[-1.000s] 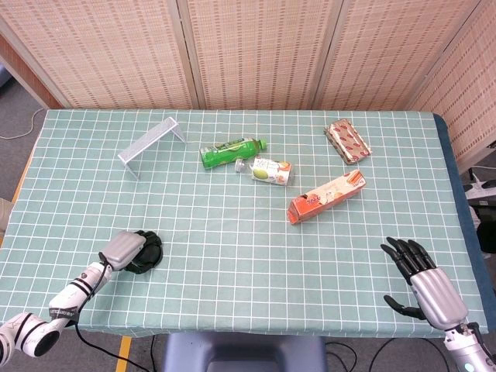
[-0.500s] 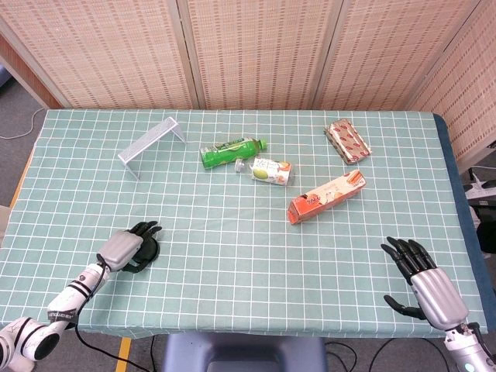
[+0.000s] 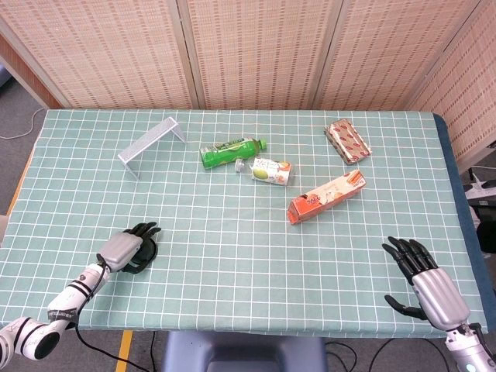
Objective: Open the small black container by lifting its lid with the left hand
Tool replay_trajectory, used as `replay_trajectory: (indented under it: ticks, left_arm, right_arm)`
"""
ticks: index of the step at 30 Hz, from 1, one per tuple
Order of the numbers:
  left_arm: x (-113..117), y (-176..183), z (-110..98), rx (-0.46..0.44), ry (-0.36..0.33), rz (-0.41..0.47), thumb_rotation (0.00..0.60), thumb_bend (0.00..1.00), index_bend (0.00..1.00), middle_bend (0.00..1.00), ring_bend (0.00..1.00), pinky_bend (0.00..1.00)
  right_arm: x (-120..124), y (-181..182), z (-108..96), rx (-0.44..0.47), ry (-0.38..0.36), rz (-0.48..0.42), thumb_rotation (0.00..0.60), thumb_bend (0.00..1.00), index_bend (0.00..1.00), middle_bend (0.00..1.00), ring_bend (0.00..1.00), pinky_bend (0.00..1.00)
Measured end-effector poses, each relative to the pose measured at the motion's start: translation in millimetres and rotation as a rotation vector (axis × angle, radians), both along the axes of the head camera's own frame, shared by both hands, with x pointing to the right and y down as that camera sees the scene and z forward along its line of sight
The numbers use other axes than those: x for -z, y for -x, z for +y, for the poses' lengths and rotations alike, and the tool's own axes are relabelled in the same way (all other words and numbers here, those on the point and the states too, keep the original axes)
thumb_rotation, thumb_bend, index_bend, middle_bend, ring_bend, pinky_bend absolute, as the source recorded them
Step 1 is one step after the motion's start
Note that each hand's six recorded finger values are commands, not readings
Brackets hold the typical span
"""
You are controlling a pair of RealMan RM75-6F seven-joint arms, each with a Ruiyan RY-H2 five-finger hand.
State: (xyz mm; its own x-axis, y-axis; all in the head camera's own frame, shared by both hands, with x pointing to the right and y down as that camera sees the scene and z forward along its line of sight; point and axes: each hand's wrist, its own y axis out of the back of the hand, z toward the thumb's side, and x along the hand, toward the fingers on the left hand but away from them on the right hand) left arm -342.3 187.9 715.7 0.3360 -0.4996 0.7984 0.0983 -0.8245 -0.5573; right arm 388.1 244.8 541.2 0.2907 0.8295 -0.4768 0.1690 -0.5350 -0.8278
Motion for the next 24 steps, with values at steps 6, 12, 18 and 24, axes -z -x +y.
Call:
replay_trajectory:
  ticks: [6,12,18,24]
  left_arm:
    - [2.9,-1.1,-2.8,0.012,-0.004,0.01,0.6,0.36,0.0,0.0,0.0,0.09]
    - [3.4,1.1,-2.9,0.028,0.007,0.006,0.6,0.36,0.0,0.0,0.0,0.07]
    - [7.6,0.9,-5.1,0.049,0.003,0.024,0.6,0.35,0.0,0.0,0.0,0.07]
    - [13.7,1.1,-8.2,0.047,-0.014,0.029,0.6,0.35,0.0,0.0,0.0,0.06]
  right_arm:
    - [-0.5,0.1,0.2,0.0,0.002,0.0,0.6,0.18,0.0,0.0,0.0,0.0]
    - [-0.1,0.1,0.4,0.0,0.001,0.0,0.6,0.18,0.0,0.0,0.0,0.0]
    - [0.3,0.4,0.7,0.0,-0.001,-0.002,0.6,0.18,0.0,0.0,0.0,0.0]
    - [-0.3,0.7,1.1,0.001,0.003,-0.003,0.6,0.18,0.0,0.0,0.0,0.0]
